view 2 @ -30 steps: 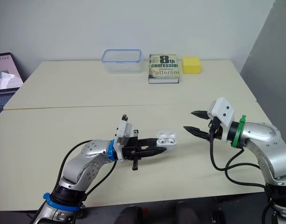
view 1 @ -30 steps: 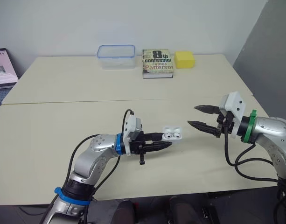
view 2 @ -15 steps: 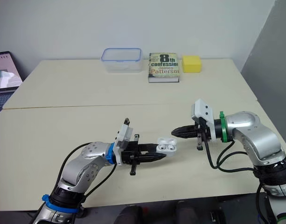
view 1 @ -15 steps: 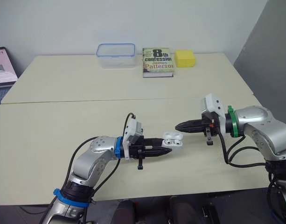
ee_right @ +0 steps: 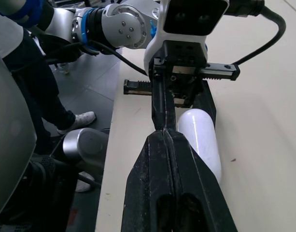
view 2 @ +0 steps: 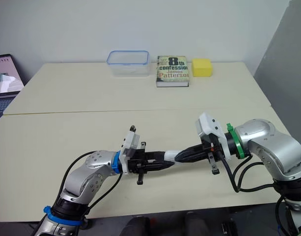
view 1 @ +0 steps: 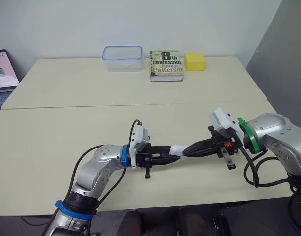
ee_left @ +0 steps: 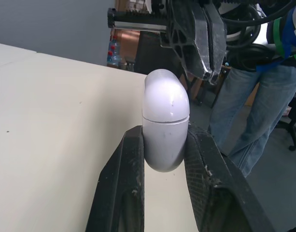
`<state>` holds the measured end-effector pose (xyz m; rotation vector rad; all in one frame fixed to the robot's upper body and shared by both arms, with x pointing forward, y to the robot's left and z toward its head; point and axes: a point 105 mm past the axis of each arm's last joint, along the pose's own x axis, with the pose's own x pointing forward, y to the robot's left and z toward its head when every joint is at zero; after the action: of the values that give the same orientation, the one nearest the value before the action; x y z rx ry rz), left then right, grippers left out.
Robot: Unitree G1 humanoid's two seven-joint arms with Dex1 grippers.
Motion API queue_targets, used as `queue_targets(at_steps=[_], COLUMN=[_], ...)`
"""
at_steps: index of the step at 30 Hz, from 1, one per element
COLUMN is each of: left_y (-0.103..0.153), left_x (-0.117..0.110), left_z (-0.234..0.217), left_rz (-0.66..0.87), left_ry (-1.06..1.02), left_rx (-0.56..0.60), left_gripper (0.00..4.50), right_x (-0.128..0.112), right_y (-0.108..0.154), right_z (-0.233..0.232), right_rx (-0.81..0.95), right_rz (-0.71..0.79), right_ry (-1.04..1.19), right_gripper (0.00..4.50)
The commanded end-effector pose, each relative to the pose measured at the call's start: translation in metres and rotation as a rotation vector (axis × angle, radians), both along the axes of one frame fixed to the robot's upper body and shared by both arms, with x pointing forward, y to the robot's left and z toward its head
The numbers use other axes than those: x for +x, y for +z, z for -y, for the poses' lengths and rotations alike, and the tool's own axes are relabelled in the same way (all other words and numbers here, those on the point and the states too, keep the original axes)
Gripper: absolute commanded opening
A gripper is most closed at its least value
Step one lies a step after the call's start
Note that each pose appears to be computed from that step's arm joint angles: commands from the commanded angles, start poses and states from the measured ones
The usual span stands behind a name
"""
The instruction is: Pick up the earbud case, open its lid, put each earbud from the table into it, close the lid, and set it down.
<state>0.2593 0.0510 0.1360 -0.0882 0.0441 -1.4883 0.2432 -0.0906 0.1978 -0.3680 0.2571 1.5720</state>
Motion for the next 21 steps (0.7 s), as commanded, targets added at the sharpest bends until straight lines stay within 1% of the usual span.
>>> queue_targets(at_steps=[1, 3, 6, 10, 13, 18, 20, 21], left_y=[0.000, -0.010, -0.028, -0.042, -0.050, -0.060, -0.062, -0.064], left_x=[0.007, 0.011, 0.028, 0.049, 0.056, 0.056, 0.055, 0.054], left_z=[-0.006, -0.011, -0.020, -0.033, -0.041, -0.054, -0.059, -0.062], left_rz=[-0.137, -0.227, -0.403, -0.566, -0.614, -0.669, -0.675, -0.682], left_ry=[0.048, 0.078, 0.212, 0.347, 0.398, 0.432, 0.442, 0.452], left_rx=[0.025, 0.092, 0.183, 0.238, 0.271, 0.314, 0.323, 0.327], left_gripper=[0.78, 0.78, 0.78, 0.78, 0.78, 0.78, 1.49, 1.74], right_x=[0.005, 0.009, 0.017, 0.023, 0.025, 0.027, 0.028, 0.029], right_y=[0.015, 0.015, 0.013, 0.006, -0.001, -0.005, -0.005, -0.005], right_z=[0.000, 0.002, 0.005, 0.006, 0.007, 0.009, 0.009, 0.009], right_rx=[0.037, 0.040, 0.049, 0.044, 0.025, 0.014, 0.014, 0.013], right_rz=[0.075, 0.091, 0.125, 0.172, 0.186, 0.200, 0.202, 0.205], right_ry=[-0.053, -0.092, -0.164, -0.237, -0.264, -0.284, -0.289, -0.292], right_gripper=[0.00, 0.00, 0.00, 0.00, 0.00, 0.00, 0.00, 0.00])
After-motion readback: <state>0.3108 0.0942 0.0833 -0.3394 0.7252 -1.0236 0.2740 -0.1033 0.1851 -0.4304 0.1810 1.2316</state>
